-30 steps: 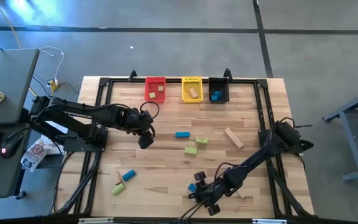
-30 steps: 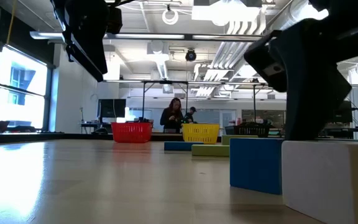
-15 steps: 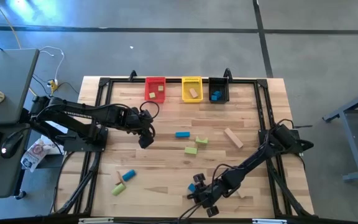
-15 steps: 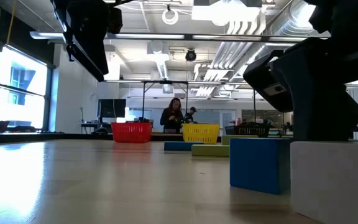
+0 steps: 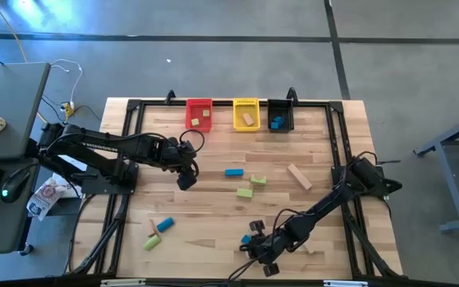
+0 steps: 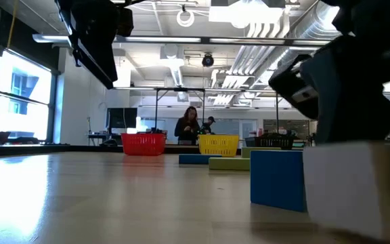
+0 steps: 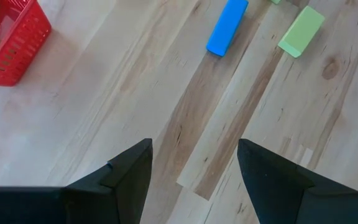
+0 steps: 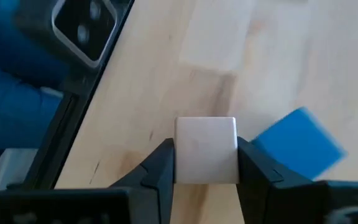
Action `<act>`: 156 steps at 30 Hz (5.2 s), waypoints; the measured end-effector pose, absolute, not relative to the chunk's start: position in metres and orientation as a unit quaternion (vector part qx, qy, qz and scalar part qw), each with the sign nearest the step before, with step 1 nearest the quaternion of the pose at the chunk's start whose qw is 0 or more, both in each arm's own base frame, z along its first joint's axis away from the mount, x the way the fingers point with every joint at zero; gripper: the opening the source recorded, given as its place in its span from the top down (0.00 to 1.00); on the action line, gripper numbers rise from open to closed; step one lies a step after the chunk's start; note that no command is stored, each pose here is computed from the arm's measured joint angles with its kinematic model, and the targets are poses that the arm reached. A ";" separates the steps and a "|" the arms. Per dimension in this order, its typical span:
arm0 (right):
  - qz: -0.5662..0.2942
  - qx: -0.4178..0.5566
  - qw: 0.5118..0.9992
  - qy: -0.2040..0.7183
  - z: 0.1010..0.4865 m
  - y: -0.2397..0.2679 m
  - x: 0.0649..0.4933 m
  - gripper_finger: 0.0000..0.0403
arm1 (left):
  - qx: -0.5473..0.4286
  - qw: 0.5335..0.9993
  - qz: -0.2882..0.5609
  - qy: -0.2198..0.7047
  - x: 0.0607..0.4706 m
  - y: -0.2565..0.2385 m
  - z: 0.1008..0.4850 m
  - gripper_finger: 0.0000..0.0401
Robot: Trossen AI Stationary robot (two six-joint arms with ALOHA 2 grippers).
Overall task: Sort & place blocks by color
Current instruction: Put the beige block into the yellow bin, then put the blue block into the black bin
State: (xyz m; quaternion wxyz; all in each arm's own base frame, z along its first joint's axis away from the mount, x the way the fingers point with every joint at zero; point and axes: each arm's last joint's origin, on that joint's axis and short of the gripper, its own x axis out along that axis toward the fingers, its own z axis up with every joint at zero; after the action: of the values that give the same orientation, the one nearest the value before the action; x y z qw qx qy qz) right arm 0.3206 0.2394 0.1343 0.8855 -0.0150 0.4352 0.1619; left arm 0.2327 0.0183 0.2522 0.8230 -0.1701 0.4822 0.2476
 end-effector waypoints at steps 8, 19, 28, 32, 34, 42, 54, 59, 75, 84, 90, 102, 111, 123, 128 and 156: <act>0.110 -0.026 0.903 0.415 0.166 0.214 0.325 0.74 | -0.160 0.825 0.242 0.485 0.233 0.018 0.252 0.45; 0.013 -0.078 0.922 0.379 0.215 0.151 0.335 0.74 | -0.146 0.827 0.234 0.490 0.233 0.018 0.252 0.45; -0.103 -0.135 0.914 0.368 0.242 0.067 0.346 0.74 | -0.134 0.830 0.229 0.491 0.233 0.018 0.252 0.45; -0.149 -0.138 0.904 0.377 0.243 0.026 0.351 0.74 | -0.127 0.831 0.225 0.493 0.233 0.018 0.252 0.45; -0.177 -0.130 0.898 0.381 0.243 0.007 0.352 0.74 | -0.126 0.831 0.225 0.493 0.233 0.018 0.252 0.45; -0.267 -0.094 0.875 0.392 0.244 -0.064 0.346 0.74 | -0.134 0.828 0.215 0.501 0.232 0.017 0.251 0.45; -0.321 0.023 0.883 0.342 0.240 -0.138 0.337 0.74 | -0.166 0.787 0.200 0.560 0.218 -0.013 0.238 0.45; -0.333 0.059 0.877 0.342 0.225 -0.158 0.338 0.74 | -0.181 0.775 0.182 0.578 0.213 -0.029 0.230 0.45; -0.334 0.123 0.861 0.363 0.184 -0.190 0.339 0.68 | -0.221 0.765 0.168 0.581 0.203 -0.069 0.230 0.45; -0.338 0.119 0.860 0.363 0.184 -0.191 0.339 0.50 | -0.235 0.762 0.169 0.579 0.198 -0.084 0.230 0.45; -0.345 0.113 0.858 0.363 0.186 -0.191 0.338 0.49 | -0.256 0.756 0.176 0.576 0.194 -0.094 0.230 0.45; -0.309 0.147 0.889 0.304 0.226 -0.182 0.330 0.49 | -0.272 0.735 0.199 0.588 0.195 -0.117 0.215 0.45; -0.281 0.141 0.910 0.271 0.255 -0.165 0.326 0.49 | -0.259 0.721 0.196 0.612 0.204 -0.139 0.188 0.45; -0.262 0.135 0.911 0.288 0.255 -0.150 0.330 0.49 | -0.256 0.676 0.224 0.654 0.213 -0.153 0.153 0.45; -0.261 0.135 0.906 0.303 0.252 -0.148 0.328 0.49 | -0.242 0.664 0.228 0.670 0.213 -0.158 0.139 0.45; -0.004 0.095 0.921 0.377 0.245 -0.044 0.350 0.49 | -0.151 0.752 0.194 0.612 0.245 -0.111 0.150 0.73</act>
State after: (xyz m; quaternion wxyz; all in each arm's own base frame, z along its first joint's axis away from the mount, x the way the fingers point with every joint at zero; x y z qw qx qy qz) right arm 0.3503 -0.0436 0.2448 0.9215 0.0953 0.3766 -0.0036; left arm 0.2452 -0.1115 0.1503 0.7515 -0.1510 0.6122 0.1939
